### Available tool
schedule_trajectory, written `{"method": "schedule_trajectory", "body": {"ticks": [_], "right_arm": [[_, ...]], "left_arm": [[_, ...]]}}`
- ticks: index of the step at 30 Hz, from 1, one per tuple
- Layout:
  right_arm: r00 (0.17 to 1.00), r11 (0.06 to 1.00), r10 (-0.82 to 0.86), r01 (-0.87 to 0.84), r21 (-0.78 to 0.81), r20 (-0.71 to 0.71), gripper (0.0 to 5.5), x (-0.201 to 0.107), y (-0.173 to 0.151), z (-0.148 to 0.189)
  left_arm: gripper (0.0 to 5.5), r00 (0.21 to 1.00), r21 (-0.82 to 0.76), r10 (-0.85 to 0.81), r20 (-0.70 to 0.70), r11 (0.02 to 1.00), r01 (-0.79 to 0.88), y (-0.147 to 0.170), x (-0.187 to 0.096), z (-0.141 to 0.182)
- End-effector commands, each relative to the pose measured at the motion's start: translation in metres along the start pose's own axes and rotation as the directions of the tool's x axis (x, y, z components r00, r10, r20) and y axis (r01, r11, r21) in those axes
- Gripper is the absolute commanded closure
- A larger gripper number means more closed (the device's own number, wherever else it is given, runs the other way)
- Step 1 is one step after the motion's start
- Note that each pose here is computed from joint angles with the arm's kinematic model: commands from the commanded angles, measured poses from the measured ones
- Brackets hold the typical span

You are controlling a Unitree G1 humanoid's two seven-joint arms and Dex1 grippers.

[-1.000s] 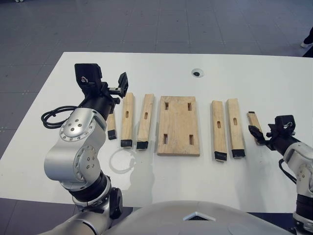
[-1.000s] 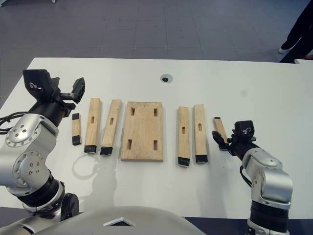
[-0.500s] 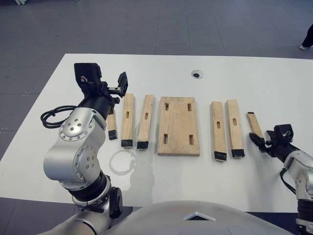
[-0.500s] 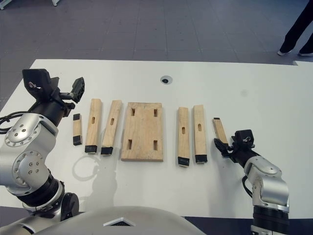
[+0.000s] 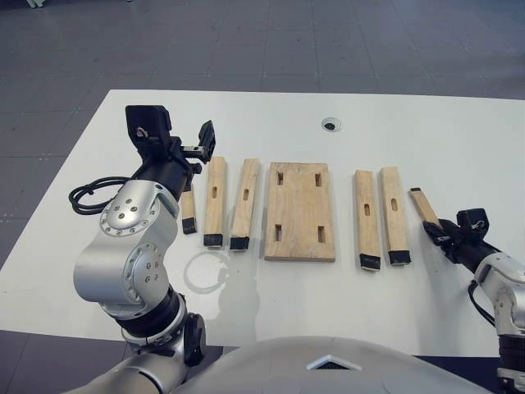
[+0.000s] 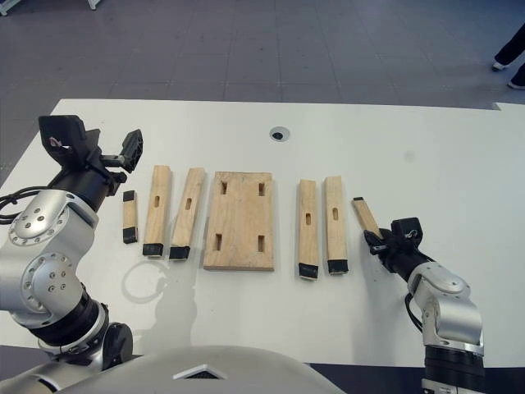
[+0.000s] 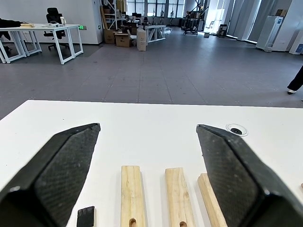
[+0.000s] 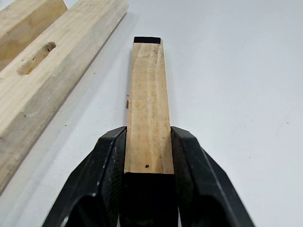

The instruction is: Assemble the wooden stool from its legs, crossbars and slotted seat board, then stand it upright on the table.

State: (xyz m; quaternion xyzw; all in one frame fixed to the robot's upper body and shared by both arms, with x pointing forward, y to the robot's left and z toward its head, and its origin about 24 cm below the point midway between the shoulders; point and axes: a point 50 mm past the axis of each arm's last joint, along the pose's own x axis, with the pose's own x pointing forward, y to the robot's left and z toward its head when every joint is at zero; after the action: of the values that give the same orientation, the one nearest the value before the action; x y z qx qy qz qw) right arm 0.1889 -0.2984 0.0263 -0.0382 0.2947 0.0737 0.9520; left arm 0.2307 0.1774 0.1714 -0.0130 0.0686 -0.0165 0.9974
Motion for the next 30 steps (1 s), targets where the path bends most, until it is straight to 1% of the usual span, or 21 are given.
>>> {"method": "schedule_trajectory", "body": {"ticks": [1,3,5,7,8,10,12,14,16,18,20,22,25,30], "right_arm": [[0.981,0.997,-0.046,0.057,0.052,-0.188,4.19,-0.004,-0.005,-0.04],[0.99,0.996,-0.086,0.086,-0.005,-0.109,4.19,0.001,-0.014,-0.02],[0.99,0.99,-0.139,0.14,-0.033,0.017,4.19,0.004,-0.027,0.016],[0.972,0.983,-0.174,0.181,-0.027,0.156,4.19,0.004,-0.032,0.057],[0.956,0.982,-0.178,0.19,-0.026,0.234,4.19,0.004,-0.029,0.08],[0.918,0.986,-0.143,0.165,-0.029,0.37,4.19,0.006,-0.012,0.121],[0.895,0.994,-0.074,0.102,-0.038,0.44,4.19,0.01,0.013,0.144],[0.874,0.997,0.021,0.019,-0.077,0.486,4.19,0.015,0.043,0.16],[0.84,0.991,0.117,-0.065,-0.115,0.529,4.19,0.017,0.07,0.176],[0.803,0.981,0.189,-0.133,-0.139,0.565,4.19,0.018,0.094,0.192],[0.766,0.967,0.255,-0.191,-0.17,0.59,4.19,0.017,0.114,0.207],[0.729,0.951,0.309,-0.237,-0.198,0.61,4.19,0.015,0.13,0.218],[0.694,0.935,0.354,-0.281,-0.217,0.627,4.19,0.013,0.146,0.225],[0.643,0.912,0.404,-0.335,-0.236,0.65,4.19,0.003,0.166,0.234]], "left_arm": [[1.72,1.0,-0.001,0.01,0.0,1.0,-0.01,0.0,0.002,0.002],[1.72,1.0,-0.01,0.002,-0.016,1.0,-0.002,0.002,0.003,-0.001],[1.72,0.999,-0.019,0.003,-0.037,1.0,-0.004,0.008,0.006,-0.002],[1.72,0.999,-0.032,0.001,-0.047,0.999,-0.003,0.016,0.009,-0.001],[1.72,0.999,-0.052,-0.011,-0.053,0.999,0.008,0.02,0.011,0.0],[1.72,0.988,-0.173,-0.107,-0.109,0.981,0.087,0.024,0.019,0.001],[1.72,0.966,-0.316,-0.234,-0.115,0.93,0.188,0.023,0.027,0.007],[1.72,0.935,-0.44,-0.348,-0.062,0.851,0.287,0.02,0.037,0.021],[1.72,0.895,-0.558,-0.443,0.052,0.73,0.394,0.014,0.047,0.038],[1.72,0.857,-0.632,-0.495,0.14,0.622,0.463,0.007,0.057,0.053],[1.72,0.831,-0.683,-0.527,0.177,0.543,0.489,-0.003,0.065,0.06],[1.72,0.805,-0.717,-0.564,0.185,0.482,0.503,-0.02,0.069,0.061],[1.72,0.765,-0.754,-0.617,0.188,0.409,0.515,-0.043,0.071,0.058],[1.72,0.738,-0.773,-0.649,0.184,0.368,0.517,-0.056,0.07,0.058]]}}
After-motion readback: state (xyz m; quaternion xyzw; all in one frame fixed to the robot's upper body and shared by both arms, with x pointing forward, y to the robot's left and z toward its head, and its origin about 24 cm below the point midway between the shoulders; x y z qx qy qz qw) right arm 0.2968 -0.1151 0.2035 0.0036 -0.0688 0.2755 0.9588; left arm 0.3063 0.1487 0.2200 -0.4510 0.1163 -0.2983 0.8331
